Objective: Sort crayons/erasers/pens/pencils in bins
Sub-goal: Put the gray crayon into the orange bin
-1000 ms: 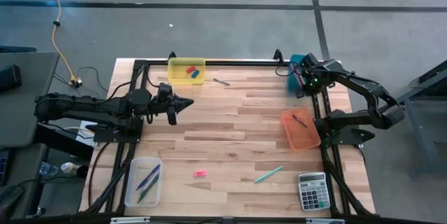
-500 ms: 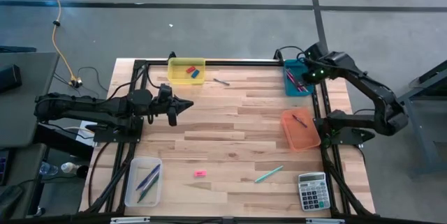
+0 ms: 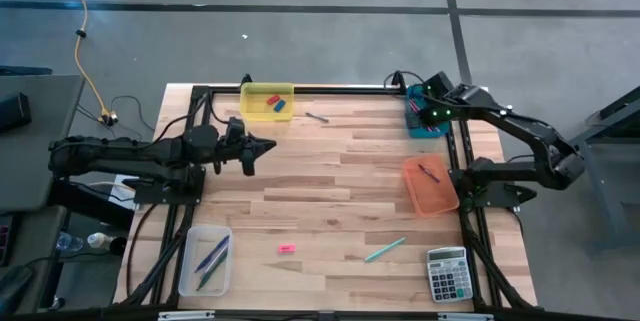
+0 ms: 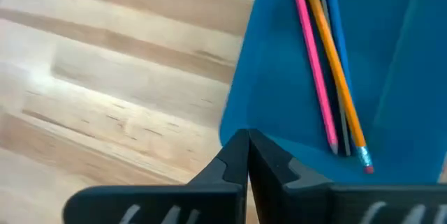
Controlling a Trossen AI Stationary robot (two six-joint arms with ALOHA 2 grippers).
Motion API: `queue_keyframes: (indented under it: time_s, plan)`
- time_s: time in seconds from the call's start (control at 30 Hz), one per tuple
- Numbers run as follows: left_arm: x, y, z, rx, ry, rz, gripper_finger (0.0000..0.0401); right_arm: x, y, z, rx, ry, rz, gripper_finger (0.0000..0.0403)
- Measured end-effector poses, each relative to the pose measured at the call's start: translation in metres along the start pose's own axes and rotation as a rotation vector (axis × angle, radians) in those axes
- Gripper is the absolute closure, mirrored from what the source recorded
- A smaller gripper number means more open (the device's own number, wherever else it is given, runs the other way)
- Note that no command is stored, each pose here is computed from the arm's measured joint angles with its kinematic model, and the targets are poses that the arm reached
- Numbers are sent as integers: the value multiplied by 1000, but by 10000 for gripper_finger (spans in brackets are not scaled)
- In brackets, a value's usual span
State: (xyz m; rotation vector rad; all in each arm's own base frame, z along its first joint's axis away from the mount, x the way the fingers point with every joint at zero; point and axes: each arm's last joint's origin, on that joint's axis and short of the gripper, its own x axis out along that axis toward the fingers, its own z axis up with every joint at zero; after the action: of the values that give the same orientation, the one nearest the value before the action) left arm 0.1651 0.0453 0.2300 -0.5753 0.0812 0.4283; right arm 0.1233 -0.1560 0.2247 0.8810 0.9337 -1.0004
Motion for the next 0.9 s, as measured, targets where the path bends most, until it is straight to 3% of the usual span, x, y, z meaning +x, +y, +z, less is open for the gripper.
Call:
queue_keyframes:
  time_s: [0.2, 0.3, 0.4, 0.57, 0.77, 0.9]
  plan:
    - [0, 3, 1, -21, 6, 3, 401, 12, 5, -10, 9, -6, 23, 402]
    - [1, 4, 2, -32, 15, -9, 401, -4, 15, -2, -22, -77, 39, 403]
    - [1, 5, 2, -50, 26, -7, 401, -27, 29, 6, -128, -163, 98, 403]
    - [-1, 8, 4, -10, 126, 80, 401, -51, 53, -1, -228, -252, 218, 403]
    - [-1, 13, 8, 59, 207, 121, 401, -40, 99, -21, -350, -351, 444, 403]
    - [-1, 14, 9, 67, 201, 136, 401, -17, 130, 0, -388, -446, 500, 403]
